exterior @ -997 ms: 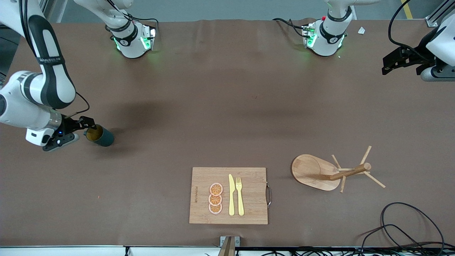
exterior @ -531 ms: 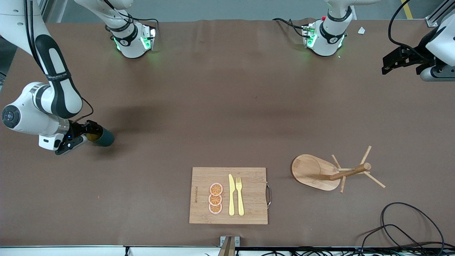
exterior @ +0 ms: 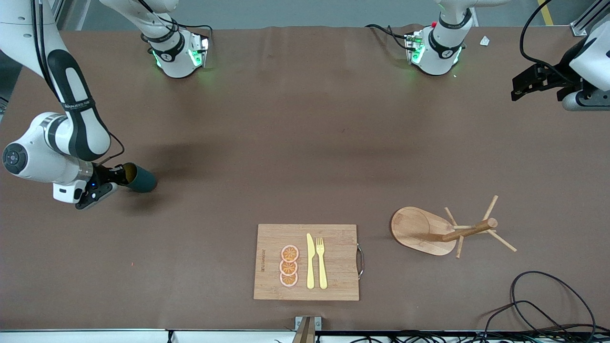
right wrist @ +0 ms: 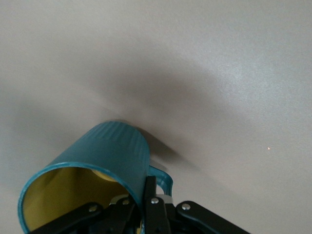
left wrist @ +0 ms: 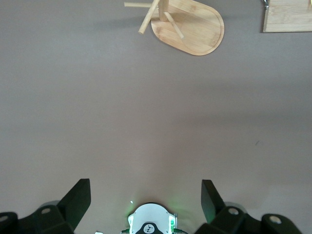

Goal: Pass cup and hang on rack
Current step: 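Reach the right gripper to the teal mug and grasp its handle, then lift the teal mug with the right gripper toward the table middle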

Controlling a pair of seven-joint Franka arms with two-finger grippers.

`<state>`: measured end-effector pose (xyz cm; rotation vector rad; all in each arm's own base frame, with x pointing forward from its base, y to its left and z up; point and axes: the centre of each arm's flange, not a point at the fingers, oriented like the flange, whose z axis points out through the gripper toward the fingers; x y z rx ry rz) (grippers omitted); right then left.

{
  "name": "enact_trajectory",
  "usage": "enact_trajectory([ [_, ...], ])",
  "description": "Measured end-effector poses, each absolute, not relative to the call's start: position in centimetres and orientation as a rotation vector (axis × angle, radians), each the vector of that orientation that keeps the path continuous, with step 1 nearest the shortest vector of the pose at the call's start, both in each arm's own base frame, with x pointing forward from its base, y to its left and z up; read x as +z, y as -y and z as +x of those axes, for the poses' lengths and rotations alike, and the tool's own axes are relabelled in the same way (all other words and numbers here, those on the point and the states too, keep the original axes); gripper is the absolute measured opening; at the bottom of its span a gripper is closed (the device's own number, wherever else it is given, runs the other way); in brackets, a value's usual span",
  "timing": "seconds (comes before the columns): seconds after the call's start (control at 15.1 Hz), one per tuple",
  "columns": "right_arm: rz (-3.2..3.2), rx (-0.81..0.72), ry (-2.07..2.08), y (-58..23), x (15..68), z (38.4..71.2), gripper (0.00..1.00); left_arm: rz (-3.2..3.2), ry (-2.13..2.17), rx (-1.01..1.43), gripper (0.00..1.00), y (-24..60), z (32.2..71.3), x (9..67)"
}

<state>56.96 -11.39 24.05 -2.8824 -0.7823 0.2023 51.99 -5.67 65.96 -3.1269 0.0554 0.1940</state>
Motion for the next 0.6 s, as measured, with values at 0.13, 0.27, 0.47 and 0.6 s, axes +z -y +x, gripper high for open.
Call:
enact_trajectory([
  [0.13, -2.882, 0.242, 0.700, 9.9, 27.0, 58.2, 0.05, -3.141, -0.059, 0.197, 1.00, 5.9, 52.0, 66.0],
  [0.27, -2.907, 0.253, 0.593, 6.8, 31.2, 59.0, 0.05, -3.143, -0.060, 0.201, 1.00, 5.9, 52.0, 65.8],
  [0.47, -2.965, 0.281, 0.394, -1.3, 35.4, 58.7, 0.05, -3.143, -0.059, 0.212, 1.00, 5.9, 52.3, 65.5],
  [0.6, -3.006, 0.292, 0.278, -8.4, 36.5, 57.8, 0.05, -3.143, -0.058, 0.213, 1.00, 5.8, 52.3, 65.4],
])
